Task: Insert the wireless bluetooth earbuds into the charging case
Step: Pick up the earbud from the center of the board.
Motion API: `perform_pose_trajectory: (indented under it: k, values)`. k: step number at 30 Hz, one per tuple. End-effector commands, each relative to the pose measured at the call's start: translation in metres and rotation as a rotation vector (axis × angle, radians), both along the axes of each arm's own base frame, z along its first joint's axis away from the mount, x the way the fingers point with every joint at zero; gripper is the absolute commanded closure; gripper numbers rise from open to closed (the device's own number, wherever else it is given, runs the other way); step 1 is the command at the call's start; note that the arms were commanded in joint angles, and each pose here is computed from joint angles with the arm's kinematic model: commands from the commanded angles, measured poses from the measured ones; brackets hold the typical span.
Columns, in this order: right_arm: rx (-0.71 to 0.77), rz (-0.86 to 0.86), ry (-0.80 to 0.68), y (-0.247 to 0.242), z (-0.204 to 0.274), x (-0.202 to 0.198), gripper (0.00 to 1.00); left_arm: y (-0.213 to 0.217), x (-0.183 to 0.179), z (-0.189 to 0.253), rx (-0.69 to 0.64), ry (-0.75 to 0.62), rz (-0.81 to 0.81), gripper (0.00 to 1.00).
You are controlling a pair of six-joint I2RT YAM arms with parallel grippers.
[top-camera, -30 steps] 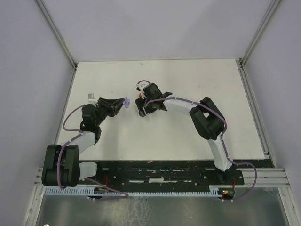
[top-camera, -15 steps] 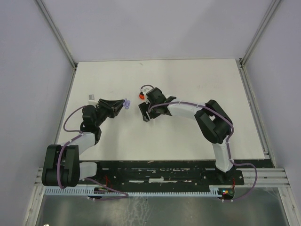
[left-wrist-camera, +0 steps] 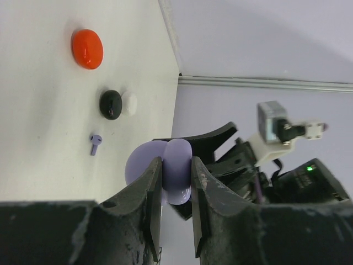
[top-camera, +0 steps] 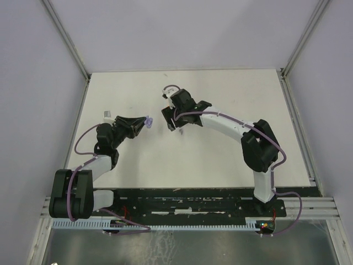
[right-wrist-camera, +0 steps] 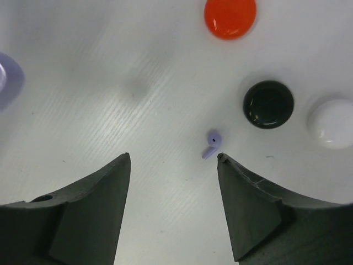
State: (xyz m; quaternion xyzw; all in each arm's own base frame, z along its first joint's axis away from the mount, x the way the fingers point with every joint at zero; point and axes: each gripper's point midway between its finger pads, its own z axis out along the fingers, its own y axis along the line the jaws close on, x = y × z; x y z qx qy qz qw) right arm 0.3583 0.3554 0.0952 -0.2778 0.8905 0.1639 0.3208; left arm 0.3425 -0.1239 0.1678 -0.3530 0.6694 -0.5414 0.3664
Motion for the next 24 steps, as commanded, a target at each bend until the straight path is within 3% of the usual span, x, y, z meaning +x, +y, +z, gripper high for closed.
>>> perform_pose_trajectory:
  k: [1,12,24]
  values:
    - [-0.152,-0.032,-0.016,-0.016,0.03,0.012,0.29,-0.002,0.0,0.01,0.025,-0.071,-0.031,0.97]
    - [-0.293,-0.002,0.058,-0.028,-0.006,0.009,0.36,-0.002,-0.001,0.017,0.022,-0.084,-0.033,0.97]
    - [-0.274,0.003,0.084,-0.022,-0.037,0.021,0.4,-0.003,0.0,0.014,0.027,-0.077,-0.038,0.97]
